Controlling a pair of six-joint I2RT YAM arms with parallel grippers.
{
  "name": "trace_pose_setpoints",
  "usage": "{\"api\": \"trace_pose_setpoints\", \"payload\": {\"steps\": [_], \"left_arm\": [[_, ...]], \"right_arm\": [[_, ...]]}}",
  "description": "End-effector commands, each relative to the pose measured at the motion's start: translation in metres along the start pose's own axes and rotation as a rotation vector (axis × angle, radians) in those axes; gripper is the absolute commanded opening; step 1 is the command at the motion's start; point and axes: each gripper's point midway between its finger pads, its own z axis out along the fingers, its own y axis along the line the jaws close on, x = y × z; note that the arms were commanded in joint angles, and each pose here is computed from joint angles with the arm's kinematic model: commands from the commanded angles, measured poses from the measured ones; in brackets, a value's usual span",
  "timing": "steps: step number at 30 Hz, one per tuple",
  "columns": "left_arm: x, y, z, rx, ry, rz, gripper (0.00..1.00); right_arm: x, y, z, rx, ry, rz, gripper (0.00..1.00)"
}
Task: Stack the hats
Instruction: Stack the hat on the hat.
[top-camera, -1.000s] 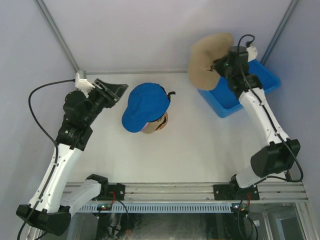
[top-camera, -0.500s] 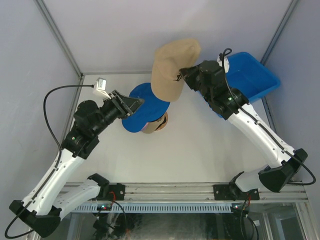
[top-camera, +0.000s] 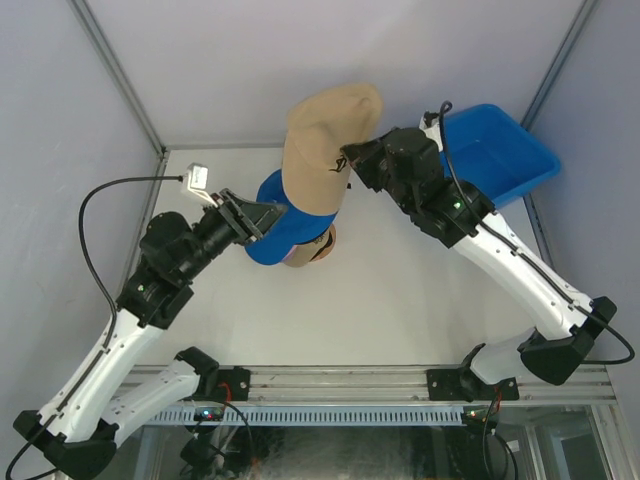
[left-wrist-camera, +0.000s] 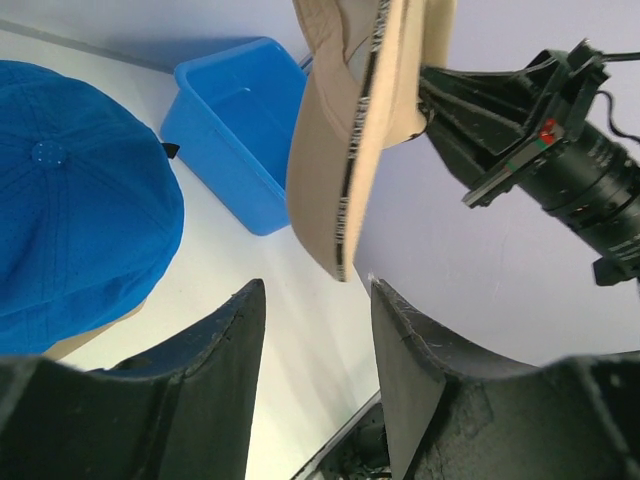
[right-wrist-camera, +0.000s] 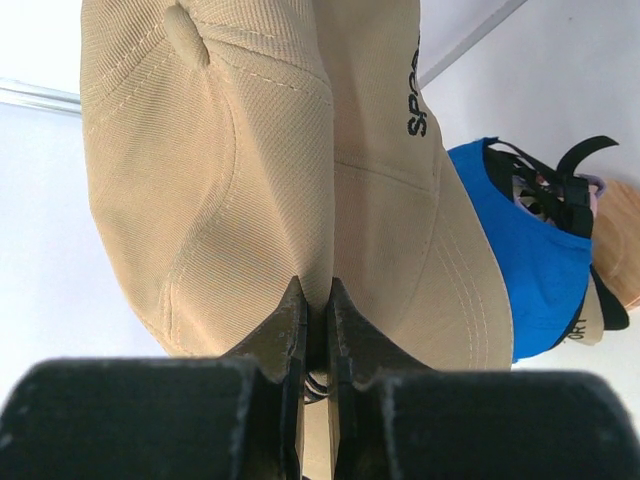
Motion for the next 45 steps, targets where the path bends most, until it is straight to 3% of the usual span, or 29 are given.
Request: {"api": "trace_pose_setpoints", "payload": {"steps": [1,25,29,36,40,45], "left_arm": [[-0.005,-0.01,0.001,0.038,-0.004,0.064,0.51],[-0.015,-0.041,0.03,0.171,0.025,0.128,0.5],[-0.019,-0.045,0.035,0.19,0.009,0.128,0.42],[-0.025,-0.044,0.032,0.189,-0.031,0.149,0.01],[-0.026,-0.039,0.028,0.212,-0.038,0.131,0.0],[-0.039,-0.031,0.017,0.252,-0.061,0.078,0.0]], "right_arm": [[-0.006,0.037,-0.024,-0.114,0.048,0.038,0.0],[0.026,0.032,-0.018,-0.125,0.24,0.062,0.0],[0.032,0.032,-0.017,-0.128,0.268,0.071,0.0],[0.029,0.026,-0.014,-0.14,0.272,0.035,0.0],[0.022,0.017,-0.009,-0.185,0.273,-0.037,0.01],[-0.001,0.003,-0.009,-0.29,0.277,-0.178,0.17]]}}
